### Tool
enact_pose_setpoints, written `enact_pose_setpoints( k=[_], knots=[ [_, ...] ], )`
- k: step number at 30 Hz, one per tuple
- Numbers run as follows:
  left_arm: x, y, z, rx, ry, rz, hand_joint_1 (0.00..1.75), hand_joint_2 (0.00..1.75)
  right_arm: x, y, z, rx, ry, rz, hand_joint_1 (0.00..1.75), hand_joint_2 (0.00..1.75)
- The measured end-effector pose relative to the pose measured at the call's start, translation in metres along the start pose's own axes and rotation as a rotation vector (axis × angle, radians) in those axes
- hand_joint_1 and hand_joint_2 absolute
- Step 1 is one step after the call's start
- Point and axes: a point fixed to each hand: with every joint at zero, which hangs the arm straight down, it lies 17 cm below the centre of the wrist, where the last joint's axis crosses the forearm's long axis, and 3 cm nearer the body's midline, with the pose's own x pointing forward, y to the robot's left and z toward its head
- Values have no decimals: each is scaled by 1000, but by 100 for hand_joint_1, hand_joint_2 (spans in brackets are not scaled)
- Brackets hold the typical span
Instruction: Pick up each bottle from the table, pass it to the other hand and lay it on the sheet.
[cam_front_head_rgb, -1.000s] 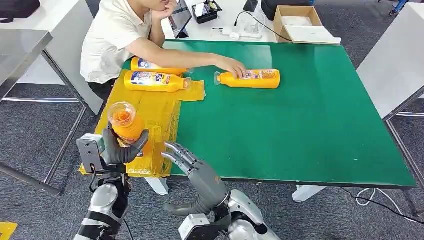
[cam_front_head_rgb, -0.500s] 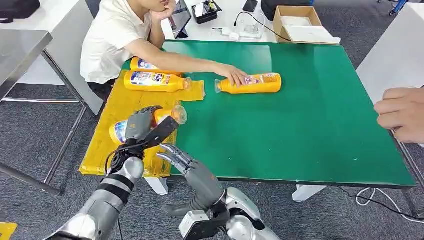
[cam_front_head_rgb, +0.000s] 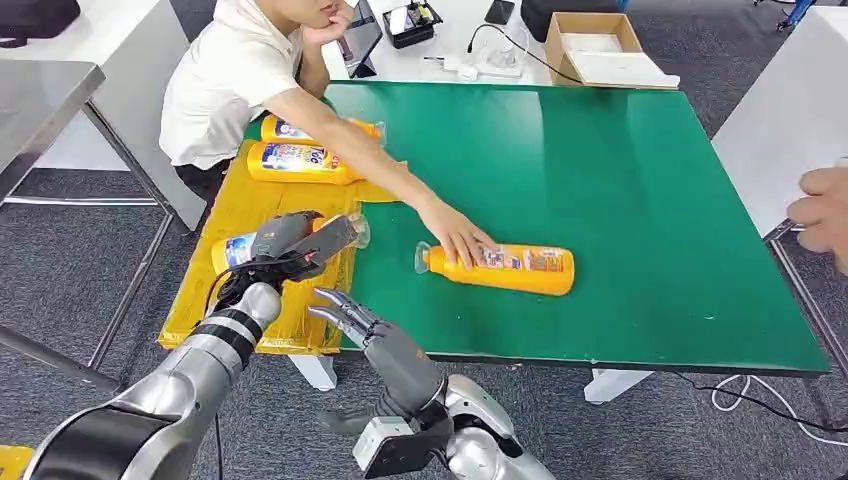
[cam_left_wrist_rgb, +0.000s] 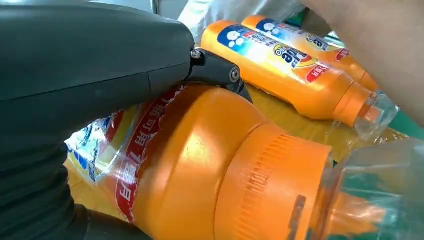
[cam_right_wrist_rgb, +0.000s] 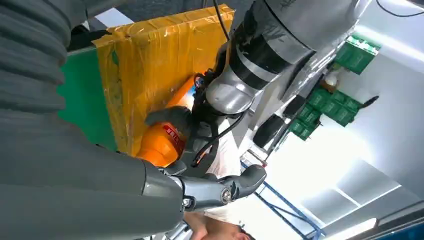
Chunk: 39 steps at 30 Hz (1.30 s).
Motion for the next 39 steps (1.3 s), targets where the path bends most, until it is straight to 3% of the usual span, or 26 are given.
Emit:
enact_pose_setpoints(
  k=[3, 4, 5, 9, 15, 20, 28, 35, 39],
  knots=[
    [-6, -11, 0, -81, 34, -39, 175, 175, 0, 0, 0, -4, -1, -13, 0, 175],
    [-8, -14, 0, -110, 47, -52, 124, 175, 0, 0, 0, -6, -2, -18, 0, 0],
    [-9, -15, 0, -131, 56, -59, 0, 175, 0, -1, -1, -6, -4, -20, 0, 0],
    [-9, -21, 0, -178, 58, -19, 0, 175, 0, -2, -3, -13, -12, -32, 0, 0],
    [27, -55, 21, -371, -99, 442, 0, 175, -2, -2, -5, -25, -26, -49, 0, 0],
    [38, -57, 28, -420, -159, 574, 0, 175, -4, -4, -7, -19, -43, -35, 0, 0],
    [49, -48, 29, -363, -212, 734, 0, 175, -10, -4, -7, -21, -26, -30, 0, 0],
    [67, 2, 38, -171, -342, 1223, 0, 175, -19, 0, 1, -28, 7, -10, 0, 0],
    [66, 18, 47, -106, -383, 1312, 0, 175, -21, 5, 8, -26, 21, -11, 0, 0]
  ],
)
